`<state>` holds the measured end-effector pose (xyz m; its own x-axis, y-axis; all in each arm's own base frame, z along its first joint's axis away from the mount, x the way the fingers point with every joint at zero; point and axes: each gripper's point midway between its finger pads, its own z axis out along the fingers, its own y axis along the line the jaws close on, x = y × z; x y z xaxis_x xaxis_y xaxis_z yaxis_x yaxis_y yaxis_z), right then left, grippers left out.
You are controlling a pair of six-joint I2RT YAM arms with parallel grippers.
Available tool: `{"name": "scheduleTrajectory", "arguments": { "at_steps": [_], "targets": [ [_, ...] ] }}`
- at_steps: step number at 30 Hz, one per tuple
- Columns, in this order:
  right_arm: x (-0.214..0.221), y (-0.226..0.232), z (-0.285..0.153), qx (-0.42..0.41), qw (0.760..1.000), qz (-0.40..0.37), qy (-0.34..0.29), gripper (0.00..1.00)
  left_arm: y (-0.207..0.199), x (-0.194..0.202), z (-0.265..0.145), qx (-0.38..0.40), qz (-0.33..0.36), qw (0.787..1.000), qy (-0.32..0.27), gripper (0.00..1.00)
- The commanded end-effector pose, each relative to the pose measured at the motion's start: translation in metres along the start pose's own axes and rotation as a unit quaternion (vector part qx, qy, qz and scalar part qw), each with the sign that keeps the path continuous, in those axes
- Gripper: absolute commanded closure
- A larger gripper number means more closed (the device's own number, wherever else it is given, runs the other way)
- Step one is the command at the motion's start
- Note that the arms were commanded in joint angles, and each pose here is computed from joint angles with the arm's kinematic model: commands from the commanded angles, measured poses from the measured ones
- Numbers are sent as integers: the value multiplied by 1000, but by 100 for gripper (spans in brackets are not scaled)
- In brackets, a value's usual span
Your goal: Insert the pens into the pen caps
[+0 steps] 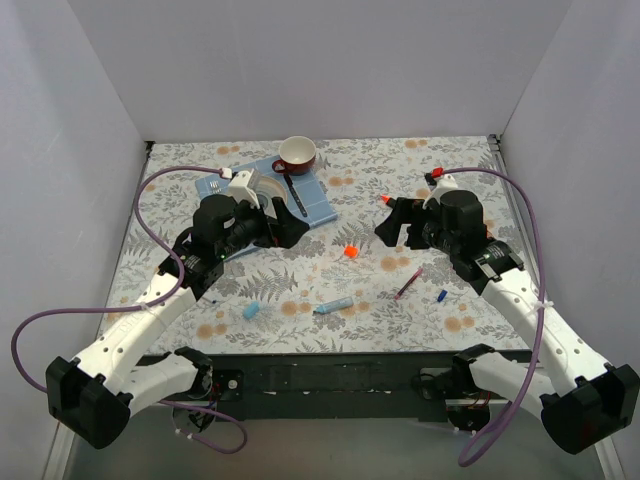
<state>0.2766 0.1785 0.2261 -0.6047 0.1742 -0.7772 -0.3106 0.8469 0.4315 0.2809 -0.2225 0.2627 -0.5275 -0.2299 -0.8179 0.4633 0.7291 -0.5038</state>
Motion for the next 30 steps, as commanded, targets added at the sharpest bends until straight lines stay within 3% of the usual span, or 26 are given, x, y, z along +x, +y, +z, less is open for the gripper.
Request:
{"name": "scheduleTrajectory", "arguments": {
  "at_steps": [1,7,12,19,23,27,30],
  "targets": [
    [-31,16,-11,-21,999,-20,-39,2,-4,-22,-7,-11,2,999,-30,2],
    [-25,10,-17,-12,998,-47,-33,2,24,-36,-14,-94,-7,993,-69,2],
    [-7,28,-17,-90,993,-79,-23,8,42,-49,-30,-152,-10,982,-115,2],
    [59,38,18,-113,981,-141,75,12,46,-57,-39,-169,-15,976,-136,2],
    [113,43,40,-119,957,-217,149,16,53,-66,-55,-192,-28,966,-173,2],
    [140,52,55,-112,928,-306,180,22,55,-76,-76,-201,-36,955,-217,2],
    [154,59,64,-136,885,-406,182,28,55,-81,-85,-204,-40,949,-237,2]
  ]
}}
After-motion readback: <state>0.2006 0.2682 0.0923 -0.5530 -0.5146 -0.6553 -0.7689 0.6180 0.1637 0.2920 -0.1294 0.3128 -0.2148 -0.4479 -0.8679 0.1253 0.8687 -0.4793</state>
